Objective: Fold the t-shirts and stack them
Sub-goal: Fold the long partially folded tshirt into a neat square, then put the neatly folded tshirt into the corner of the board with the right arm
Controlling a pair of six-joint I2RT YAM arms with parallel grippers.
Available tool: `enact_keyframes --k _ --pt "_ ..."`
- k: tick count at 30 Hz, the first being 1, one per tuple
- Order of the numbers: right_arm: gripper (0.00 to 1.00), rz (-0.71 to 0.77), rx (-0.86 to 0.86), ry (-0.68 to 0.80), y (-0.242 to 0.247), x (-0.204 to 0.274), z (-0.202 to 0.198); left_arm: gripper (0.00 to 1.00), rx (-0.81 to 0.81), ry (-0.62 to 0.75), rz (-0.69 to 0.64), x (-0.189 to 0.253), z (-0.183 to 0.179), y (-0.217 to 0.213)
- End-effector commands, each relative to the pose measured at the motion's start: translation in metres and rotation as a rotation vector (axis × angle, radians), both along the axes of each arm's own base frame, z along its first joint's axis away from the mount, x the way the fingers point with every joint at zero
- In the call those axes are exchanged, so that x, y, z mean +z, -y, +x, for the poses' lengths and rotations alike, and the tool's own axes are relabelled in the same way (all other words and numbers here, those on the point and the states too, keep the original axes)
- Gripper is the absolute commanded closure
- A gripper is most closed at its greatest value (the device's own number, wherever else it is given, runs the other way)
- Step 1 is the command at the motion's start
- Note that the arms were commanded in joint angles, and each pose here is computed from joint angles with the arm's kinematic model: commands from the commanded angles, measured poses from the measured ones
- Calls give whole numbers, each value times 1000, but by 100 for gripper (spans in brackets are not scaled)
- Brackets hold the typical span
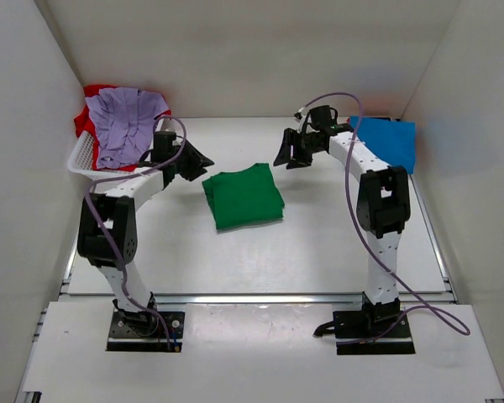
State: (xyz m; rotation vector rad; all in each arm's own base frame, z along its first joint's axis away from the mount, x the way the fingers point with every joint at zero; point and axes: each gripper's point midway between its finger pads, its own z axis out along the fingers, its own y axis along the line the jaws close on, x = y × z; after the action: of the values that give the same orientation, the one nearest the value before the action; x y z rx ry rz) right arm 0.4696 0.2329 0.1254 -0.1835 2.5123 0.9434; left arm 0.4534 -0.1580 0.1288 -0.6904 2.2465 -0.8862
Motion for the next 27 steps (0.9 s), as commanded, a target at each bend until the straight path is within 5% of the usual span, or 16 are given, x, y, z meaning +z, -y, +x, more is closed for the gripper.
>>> enact_keyframes --k 1,5,20,22,23,24,27 --pt "44 -75 -13 23 19 -9 11 45 106 37 52 3 26 -30" --pt "39 -66 -3 24 28 -31 -4 35 128 63 2 5 12 -35" --pt "42 -148 240 -175 -59 -124 -56 33 108 108 -69 32 -86 -51" --pt "52 -152 258 -214 -63 -126 -69 34 121 117 -66 37 -90 -57" --pt "67 -154 261 -211 -65 -128 -68 33 107 127 -75 41 -90 -54" --pt "96 -166 263 -228 -61 -130 -71 33 103 128 -80 43 -92 -53" --pt "100 -278 252 -171 -47 -120 -57 34 93 138 -98 45 -94 -51"
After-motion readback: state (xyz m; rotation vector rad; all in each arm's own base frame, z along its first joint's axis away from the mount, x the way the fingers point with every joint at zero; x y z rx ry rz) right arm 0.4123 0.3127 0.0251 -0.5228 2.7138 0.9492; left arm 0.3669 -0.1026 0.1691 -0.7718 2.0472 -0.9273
